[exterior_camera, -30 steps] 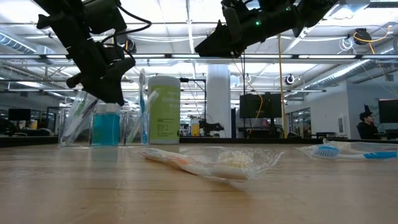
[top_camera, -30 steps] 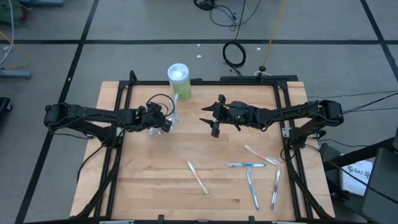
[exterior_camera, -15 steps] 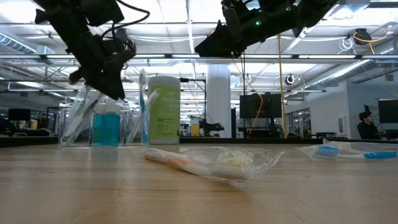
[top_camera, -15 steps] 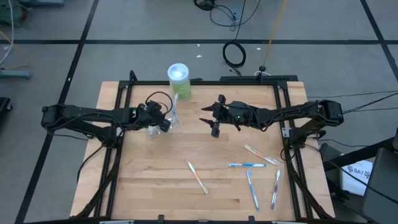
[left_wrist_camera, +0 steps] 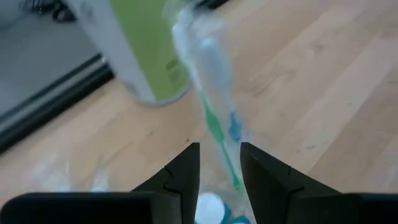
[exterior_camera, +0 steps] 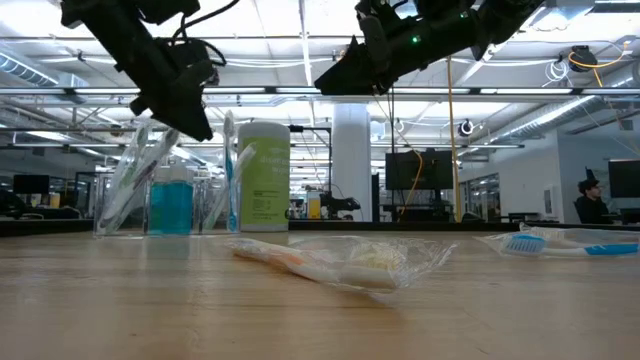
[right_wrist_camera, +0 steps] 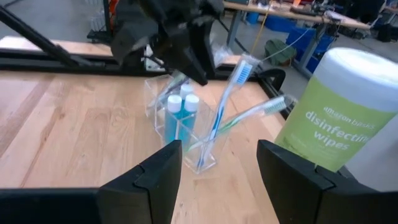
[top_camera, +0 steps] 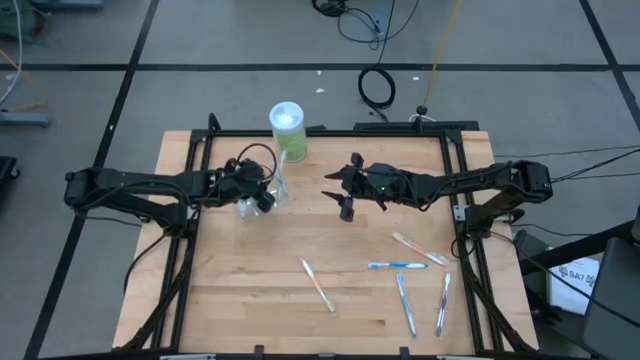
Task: Pick & Place toothbrushing station
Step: Put the right orange toothbrush into the transparent organizer
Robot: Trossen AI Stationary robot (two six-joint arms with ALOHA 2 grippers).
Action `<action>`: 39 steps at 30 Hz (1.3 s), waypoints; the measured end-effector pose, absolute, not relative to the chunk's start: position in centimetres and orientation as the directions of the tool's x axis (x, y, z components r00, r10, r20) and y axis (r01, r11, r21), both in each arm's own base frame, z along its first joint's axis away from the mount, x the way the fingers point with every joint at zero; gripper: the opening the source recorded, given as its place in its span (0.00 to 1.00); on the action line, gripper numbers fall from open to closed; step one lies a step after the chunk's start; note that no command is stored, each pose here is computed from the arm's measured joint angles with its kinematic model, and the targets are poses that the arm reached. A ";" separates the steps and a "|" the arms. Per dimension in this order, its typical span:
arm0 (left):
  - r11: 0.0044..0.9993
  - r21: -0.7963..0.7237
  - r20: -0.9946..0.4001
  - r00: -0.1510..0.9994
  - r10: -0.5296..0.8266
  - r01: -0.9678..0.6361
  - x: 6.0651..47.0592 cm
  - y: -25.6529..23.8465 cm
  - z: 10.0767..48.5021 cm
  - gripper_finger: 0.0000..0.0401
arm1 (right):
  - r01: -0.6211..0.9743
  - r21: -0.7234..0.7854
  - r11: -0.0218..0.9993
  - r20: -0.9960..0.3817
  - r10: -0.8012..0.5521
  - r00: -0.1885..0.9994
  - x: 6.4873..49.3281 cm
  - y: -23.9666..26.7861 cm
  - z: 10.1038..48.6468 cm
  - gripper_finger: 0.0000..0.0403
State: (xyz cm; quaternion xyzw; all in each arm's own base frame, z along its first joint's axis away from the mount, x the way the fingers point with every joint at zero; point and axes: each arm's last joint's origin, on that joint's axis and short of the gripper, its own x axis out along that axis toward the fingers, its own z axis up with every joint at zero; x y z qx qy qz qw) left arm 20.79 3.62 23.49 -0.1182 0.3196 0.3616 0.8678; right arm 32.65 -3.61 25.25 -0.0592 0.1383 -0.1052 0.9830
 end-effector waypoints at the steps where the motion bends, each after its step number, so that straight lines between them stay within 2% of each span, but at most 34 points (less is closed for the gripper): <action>1: 0.723 0.035 -0.629 0.547 0.553 -0.690 20.9 3.6 23.6 0.29 | 0.190 -0.146 0.971 -0.265 -0.223 0.938 32.6 -3.6 25.2 0.50; 10: 0.819 0.092 -0.480 0.696 0.534 -0.566 22.4 2.8 25.2 0.29 | 0.195 -0.114 0.974 -0.315 -0.221 0.923 32.5 -3.6 24.7 0.50; 14: 0.868 0.096 -0.449 0.757 0.474 -0.487 22.8 2.4 25.7 0.29 | 0.205 -0.075 0.976 -0.372 -0.218 0.902 32.3 -3.5 24.2 0.50; 23: 0.888 0.083 -0.443 0.781 0.440 -0.453 22.9 2.3 25.8 0.29 | 0.224 0.009 0.974 -0.565 -0.180 0.805 31.4 -2.3 22.3 0.50; 29: 0.889 0.093 -0.442 0.781 0.440 -0.448 22.9 2.3 25.8 0.29 | 0.271 0.051 0.961 -0.743 -0.145 0.654 29.9 -1.1 20.6 0.50; 39: 0.895 0.139 -0.413 0.797 0.441 -0.424 23.1 2.3 26.1 0.29 | 0.491 0.052 0.869 -0.943 -0.119 0.312 26.2 0.1 19.1 0.50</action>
